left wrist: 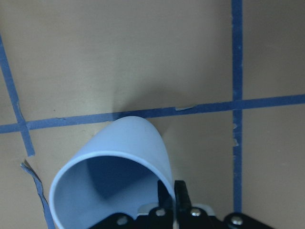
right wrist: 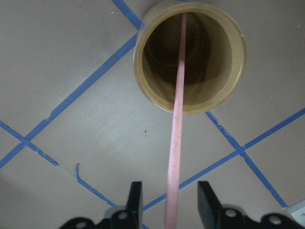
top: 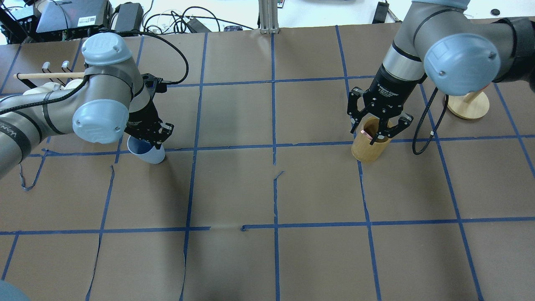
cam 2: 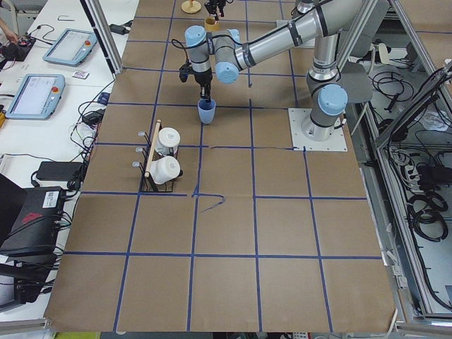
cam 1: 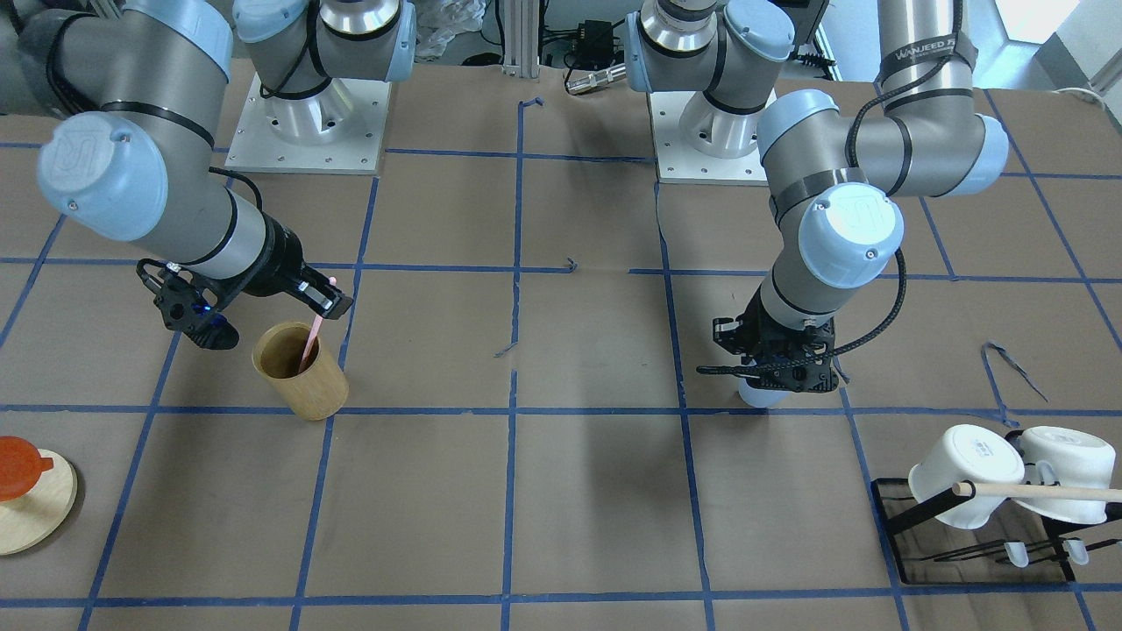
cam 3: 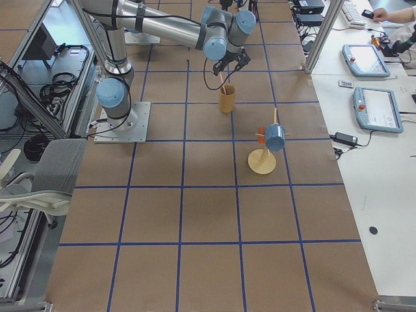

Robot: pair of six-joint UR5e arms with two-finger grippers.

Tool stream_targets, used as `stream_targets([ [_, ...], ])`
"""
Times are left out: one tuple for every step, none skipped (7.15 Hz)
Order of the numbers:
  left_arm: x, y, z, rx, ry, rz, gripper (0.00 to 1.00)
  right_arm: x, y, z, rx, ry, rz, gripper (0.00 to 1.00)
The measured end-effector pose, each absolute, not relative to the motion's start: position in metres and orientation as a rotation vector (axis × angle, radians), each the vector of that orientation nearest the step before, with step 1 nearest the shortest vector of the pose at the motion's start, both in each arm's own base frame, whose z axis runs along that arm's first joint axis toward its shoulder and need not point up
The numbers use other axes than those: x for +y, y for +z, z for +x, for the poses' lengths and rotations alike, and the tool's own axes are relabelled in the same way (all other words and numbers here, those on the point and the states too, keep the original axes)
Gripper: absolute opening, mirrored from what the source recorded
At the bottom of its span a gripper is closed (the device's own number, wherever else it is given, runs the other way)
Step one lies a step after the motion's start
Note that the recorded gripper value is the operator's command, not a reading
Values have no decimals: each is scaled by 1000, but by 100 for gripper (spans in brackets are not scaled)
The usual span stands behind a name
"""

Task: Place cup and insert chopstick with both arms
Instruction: 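Close the left gripper on the blue cup rim while the right gripper grasps the chopstick, then carry the blue cup toward the table center with the left gripper and set it down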

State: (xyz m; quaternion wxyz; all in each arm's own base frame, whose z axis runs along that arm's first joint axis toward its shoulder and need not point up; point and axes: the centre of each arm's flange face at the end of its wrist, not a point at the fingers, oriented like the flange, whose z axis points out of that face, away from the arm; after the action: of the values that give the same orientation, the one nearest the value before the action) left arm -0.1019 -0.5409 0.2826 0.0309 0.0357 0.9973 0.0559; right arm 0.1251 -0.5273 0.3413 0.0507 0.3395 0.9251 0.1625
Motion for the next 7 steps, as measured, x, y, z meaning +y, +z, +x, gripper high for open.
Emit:
stream_targets([
  [-538,293,-140,3088,159,61,0,-528,340,125,2810,501,1053,32],
  [-533,302,-189,3093,136,22,0,-528,339,125,2807,506,1067,25],
  [-526,307,-236,3094,106,-9,0,-528,338,125,2805,509,1074,11],
  [-518,306,-280,3101,51,-50,0,-529,339,125,2804,507,1077,7],
  [-516,300,-318,3134,-38,-94,0,-530,341,125,2803,503,1077,4],
  [-517,291,-351,3188,-116,-111,0,-530,344,125,2802,498,1081,4],
  [-518,284,-376,3222,-151,-93,0,-529,347,125,2799,495,1090,5],
])
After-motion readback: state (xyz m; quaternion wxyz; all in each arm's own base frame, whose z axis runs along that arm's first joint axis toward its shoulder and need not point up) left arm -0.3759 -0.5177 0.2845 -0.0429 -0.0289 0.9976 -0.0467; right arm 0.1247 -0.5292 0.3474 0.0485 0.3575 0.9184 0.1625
